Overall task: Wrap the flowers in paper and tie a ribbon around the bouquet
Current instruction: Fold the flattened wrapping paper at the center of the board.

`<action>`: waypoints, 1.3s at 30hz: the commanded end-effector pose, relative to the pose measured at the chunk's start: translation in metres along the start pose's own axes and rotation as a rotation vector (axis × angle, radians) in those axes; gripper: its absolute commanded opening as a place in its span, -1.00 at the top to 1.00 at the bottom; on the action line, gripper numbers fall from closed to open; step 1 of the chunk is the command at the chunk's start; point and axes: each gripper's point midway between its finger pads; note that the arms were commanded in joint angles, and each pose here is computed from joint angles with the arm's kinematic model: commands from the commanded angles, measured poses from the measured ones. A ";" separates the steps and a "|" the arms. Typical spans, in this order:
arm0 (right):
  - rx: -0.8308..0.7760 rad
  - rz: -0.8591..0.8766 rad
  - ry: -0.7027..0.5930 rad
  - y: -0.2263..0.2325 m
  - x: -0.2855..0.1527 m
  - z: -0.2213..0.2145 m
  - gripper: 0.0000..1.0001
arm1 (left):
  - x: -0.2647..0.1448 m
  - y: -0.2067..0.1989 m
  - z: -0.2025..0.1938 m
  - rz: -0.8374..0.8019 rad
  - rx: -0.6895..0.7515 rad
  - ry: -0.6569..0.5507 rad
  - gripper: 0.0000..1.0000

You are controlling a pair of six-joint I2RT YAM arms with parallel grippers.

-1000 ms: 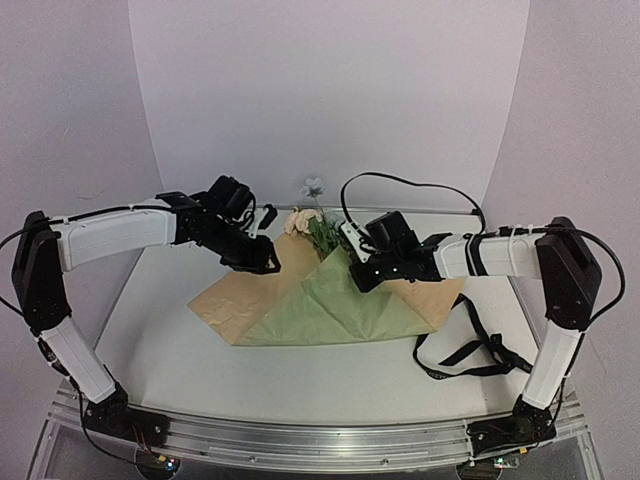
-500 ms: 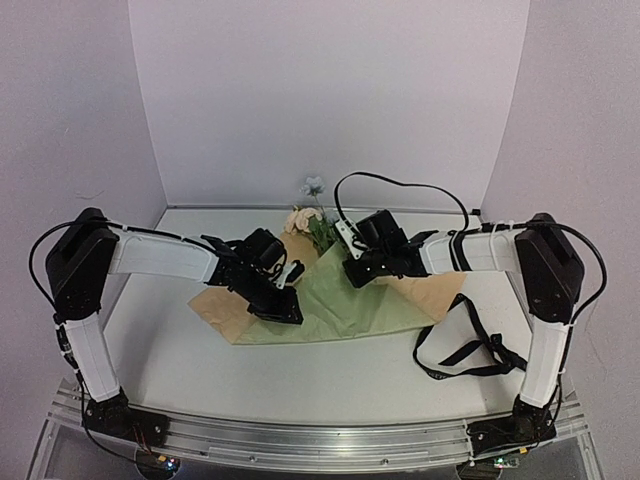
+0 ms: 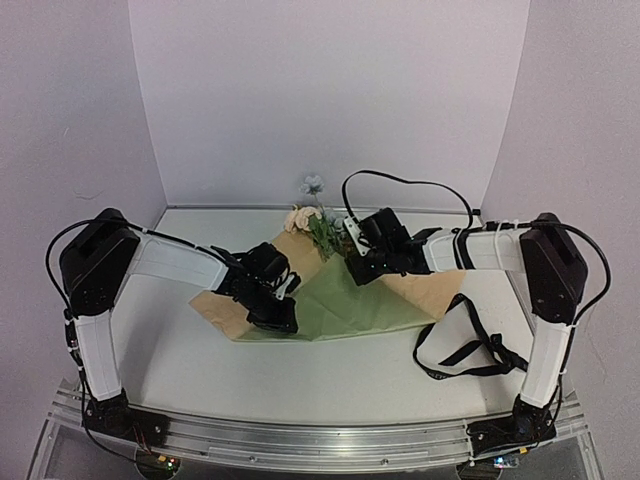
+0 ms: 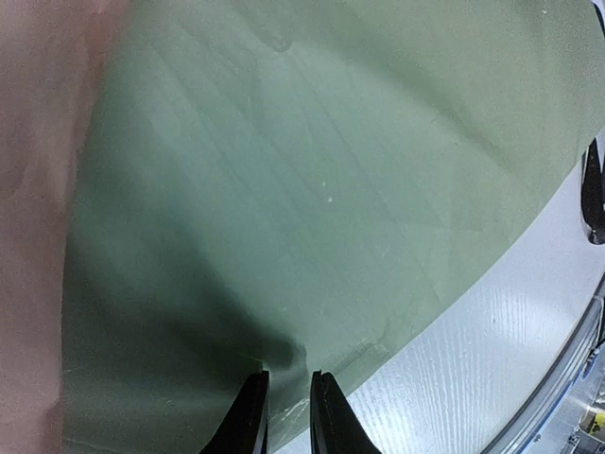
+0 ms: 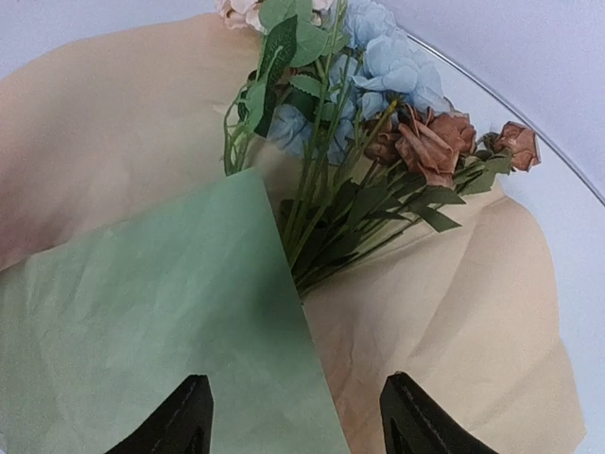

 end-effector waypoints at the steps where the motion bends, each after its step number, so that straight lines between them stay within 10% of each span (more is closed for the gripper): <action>1: 0.037 -0.037 -0.038 -0.015 -0.042 0.029 -0.33 | 0.002 0.014 0.002 0.041 -0.013 -0.018 0.65; 23: 0.659 -0.087 0.288 -0.006 -0.106 -0.105 0.02 | -0.012 0.046 0.000 0.046 -0.053 -0.026 0.65; 39: 0.863 0.147 0.252 0.078 -0.057 -0.082 0.39 | -0.014 0.043 -0.003 0.032 -0.028 -0.026 0.64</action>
Point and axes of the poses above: each gripper's point midway between its finger pads, its own x axis out along the fingers, its own y axis along the line the jaws close on, z = x × y, and after that the axes turned 10 degrees about x, right-handed
